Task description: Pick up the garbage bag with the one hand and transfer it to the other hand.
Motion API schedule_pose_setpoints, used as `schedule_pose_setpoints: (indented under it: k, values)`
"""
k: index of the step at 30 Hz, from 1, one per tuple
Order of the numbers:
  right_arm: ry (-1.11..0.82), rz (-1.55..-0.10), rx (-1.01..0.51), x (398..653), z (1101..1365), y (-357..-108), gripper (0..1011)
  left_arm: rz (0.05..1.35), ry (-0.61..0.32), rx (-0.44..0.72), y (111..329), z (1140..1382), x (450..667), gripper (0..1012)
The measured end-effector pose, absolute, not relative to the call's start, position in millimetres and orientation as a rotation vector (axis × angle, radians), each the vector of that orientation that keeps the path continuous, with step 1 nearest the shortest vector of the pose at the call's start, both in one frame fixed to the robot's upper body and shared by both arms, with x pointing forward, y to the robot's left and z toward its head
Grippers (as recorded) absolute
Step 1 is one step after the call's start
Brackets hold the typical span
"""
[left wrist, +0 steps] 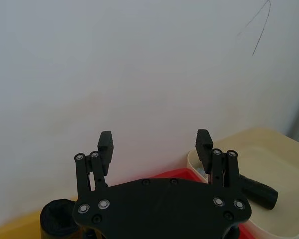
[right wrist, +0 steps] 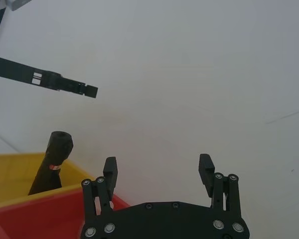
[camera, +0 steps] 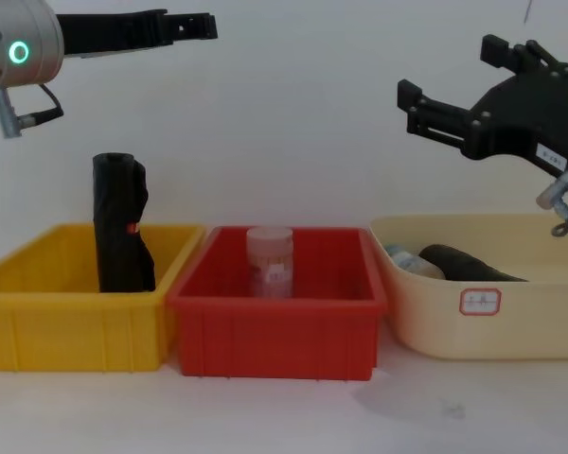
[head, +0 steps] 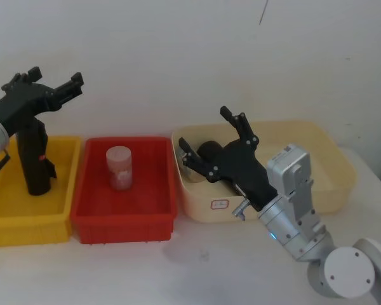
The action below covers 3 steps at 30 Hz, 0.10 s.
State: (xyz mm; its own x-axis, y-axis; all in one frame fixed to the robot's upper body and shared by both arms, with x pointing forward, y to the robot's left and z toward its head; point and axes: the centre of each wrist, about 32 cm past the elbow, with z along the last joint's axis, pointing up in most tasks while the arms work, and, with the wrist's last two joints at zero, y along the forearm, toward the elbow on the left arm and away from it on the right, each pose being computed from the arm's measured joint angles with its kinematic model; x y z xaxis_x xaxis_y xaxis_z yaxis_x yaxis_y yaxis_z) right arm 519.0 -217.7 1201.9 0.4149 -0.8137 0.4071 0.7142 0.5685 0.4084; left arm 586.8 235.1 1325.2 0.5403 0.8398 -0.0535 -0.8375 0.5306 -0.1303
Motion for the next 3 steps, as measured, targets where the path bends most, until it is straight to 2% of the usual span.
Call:
schedule_pose_setpoints:
  k: [3]
  values:
    - [-0.618, -0.964, 0.185, 518.1, 1201.5, -217.1, 1000, 1.001, -0.016, -0.146, 235.1, 1325.2, 586.8, 1001]
